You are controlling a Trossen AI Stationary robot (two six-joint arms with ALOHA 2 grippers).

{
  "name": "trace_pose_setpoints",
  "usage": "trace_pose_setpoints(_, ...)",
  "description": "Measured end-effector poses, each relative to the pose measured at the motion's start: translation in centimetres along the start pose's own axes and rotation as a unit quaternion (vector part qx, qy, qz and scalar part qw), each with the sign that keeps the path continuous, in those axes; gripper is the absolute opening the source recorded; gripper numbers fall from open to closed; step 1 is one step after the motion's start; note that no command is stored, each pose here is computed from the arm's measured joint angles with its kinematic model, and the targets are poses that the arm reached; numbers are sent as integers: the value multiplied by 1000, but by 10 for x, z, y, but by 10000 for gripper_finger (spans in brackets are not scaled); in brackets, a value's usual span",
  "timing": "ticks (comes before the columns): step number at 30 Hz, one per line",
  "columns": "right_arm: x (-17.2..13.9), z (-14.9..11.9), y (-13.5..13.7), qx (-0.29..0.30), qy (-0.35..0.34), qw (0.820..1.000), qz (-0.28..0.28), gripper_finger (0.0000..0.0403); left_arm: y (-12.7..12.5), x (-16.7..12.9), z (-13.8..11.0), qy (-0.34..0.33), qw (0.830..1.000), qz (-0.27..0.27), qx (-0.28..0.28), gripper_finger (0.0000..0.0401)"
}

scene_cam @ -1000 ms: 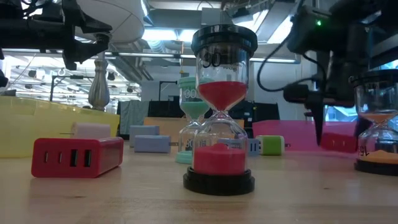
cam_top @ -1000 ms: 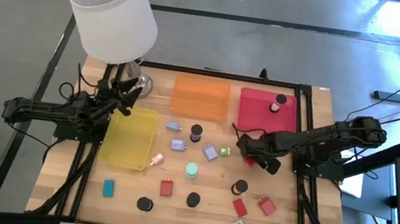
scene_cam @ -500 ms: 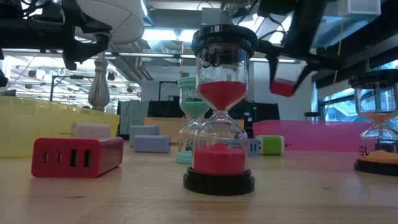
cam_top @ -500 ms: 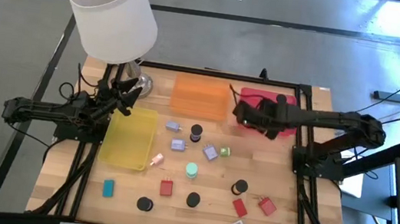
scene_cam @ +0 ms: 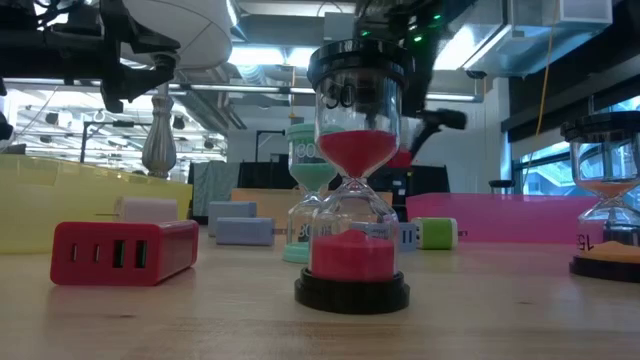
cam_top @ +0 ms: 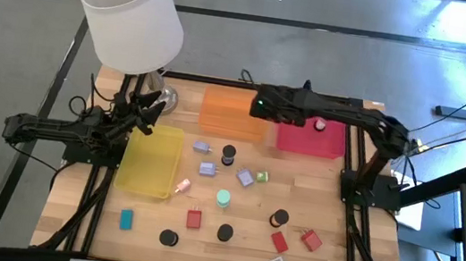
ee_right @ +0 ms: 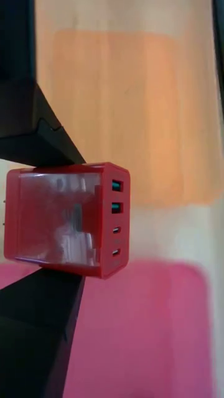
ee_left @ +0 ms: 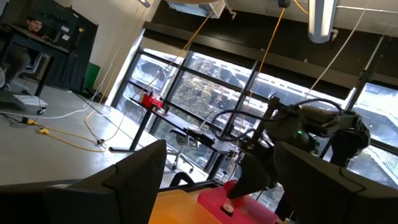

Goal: Pick & Place Office items
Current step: Put the top red charger adapter into the orange bin

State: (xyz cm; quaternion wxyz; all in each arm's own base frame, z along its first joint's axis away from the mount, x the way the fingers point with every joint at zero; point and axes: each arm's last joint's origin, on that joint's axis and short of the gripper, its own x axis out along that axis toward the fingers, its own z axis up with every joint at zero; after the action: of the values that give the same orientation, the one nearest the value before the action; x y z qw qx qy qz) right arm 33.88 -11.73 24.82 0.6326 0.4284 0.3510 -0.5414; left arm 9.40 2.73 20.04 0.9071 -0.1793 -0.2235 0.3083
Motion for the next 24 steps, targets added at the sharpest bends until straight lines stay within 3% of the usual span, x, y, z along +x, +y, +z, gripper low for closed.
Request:
trace_pose_setpoints(7,26,6,32,-71,9,997,22,227,0,0,0,0,1000,0,0,294)
trace_pose_setpoints(18,71,2,51,-70,8,997,30,238,0,0,0,0,1000,0,0,294)
trace_pose_setpoints(24,85,-2,54,-100,8,995,27,239,0,0,0,0,1000,0,0,294)
